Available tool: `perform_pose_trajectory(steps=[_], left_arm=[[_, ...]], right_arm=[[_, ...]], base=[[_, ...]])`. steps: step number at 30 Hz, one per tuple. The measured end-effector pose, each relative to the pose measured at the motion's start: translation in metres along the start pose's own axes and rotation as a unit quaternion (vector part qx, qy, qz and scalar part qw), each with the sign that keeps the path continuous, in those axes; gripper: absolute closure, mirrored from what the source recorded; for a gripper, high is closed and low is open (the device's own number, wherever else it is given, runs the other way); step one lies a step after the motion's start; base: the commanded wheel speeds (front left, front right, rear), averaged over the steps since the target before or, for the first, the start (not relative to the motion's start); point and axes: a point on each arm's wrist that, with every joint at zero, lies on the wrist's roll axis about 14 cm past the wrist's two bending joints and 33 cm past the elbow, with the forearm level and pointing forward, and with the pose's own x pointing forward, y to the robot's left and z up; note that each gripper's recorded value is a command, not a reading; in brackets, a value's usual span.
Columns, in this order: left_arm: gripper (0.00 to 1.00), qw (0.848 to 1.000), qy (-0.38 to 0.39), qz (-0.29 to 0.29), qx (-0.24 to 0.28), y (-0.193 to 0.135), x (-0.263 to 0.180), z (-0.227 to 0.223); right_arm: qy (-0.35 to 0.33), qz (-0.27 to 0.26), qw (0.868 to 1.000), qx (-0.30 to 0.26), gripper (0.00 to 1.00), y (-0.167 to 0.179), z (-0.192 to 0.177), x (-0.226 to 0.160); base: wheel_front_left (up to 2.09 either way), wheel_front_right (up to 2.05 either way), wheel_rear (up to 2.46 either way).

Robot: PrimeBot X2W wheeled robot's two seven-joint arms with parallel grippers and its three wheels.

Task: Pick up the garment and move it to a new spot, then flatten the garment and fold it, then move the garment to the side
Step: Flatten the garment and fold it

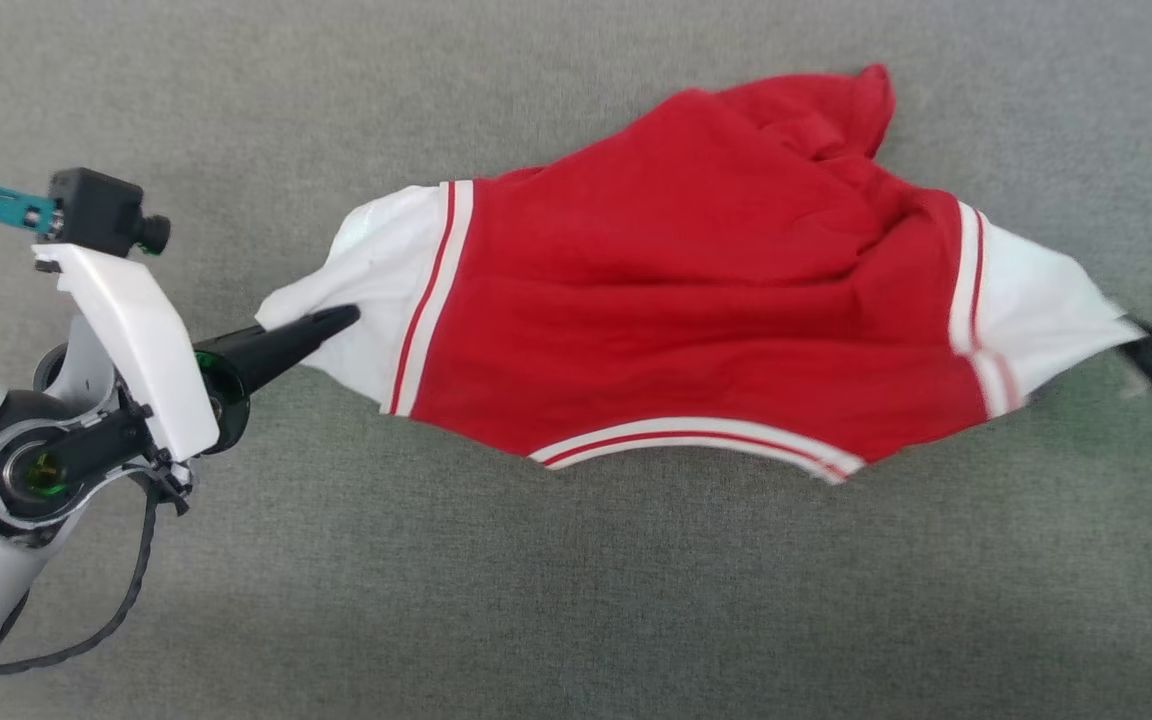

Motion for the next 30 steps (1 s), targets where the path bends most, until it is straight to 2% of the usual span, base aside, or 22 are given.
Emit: perform_pose_trajectory(steps=[6, 11, 17, 19, 22, 24, 26, 30], left_arm=[[1.00, 0.994, -0.083, -0.067, 0.014, -0.049, -0.022, 0.031], [1.00, 0.986, -0.131, -0.099, 0.004, -0.063, -0.015, 0.058], [1.00, 0.965, -0.240, -0.103, -0.032, -0.049, 0.003, 0.147], [1.00, 0.959, -0.264, -0.097, -0.026, -0.045, 0.015, 0.173], [1.00, 0.943, -0.322, -0.076, -0.026, -0.030, 0.026, 0.219], [1.00, 0.933, -0.357, -0.053, -0.013, -0.019, 0.031, 0.246], [1.00, 0.908, -0.417, -0.033, -0.010, -0.012, 0.030, 0.290], [1.00, 0.875, -0.480, -0.058, -0.016, -0.037, 0.018, 0.339]], right_arm=[[-0.089, -0.057, 0.994, 0.008, 1.00, -0.033, 0.045, -0.046], [-0.166, -0.082, 0.982, 0.024, 1.00, -0.056, 0.089, -0.054], [-0.247, -0.086, 0.964, 0.054, 1.00, -0.076, 0.158, -0.020], [-0.273, -0.091, 0.955, 0.075, 1.00, -0.086, 0.182, -0.001], [-0.302, -0.102, 0.942, 0.102, 1.00, -0.102, 0.213, 0.025], [-0.327, -0.112, 0.931, 0.119, 1.00, -0.114, 0.234, 0.038], [-0.375, -0.139, 0.908, 0.130, 1.00, -0.138, 0.270, 0.039], [-0.450, -0.189, 0.863, 0.131, 1.00, -0.172, 0.314, 0.013]], base=[[0.00, 0.00, 0.00], [0.00, 0.00, 0.00], [0.00, 0.00, 0.00], [0.00, 0.00, 0.00], [0.00, 0.00, 0.00], [0.00, 0.00, 0.00], [0.00, 0.00, 0.00], [0.00, 0.00, 0.00]])
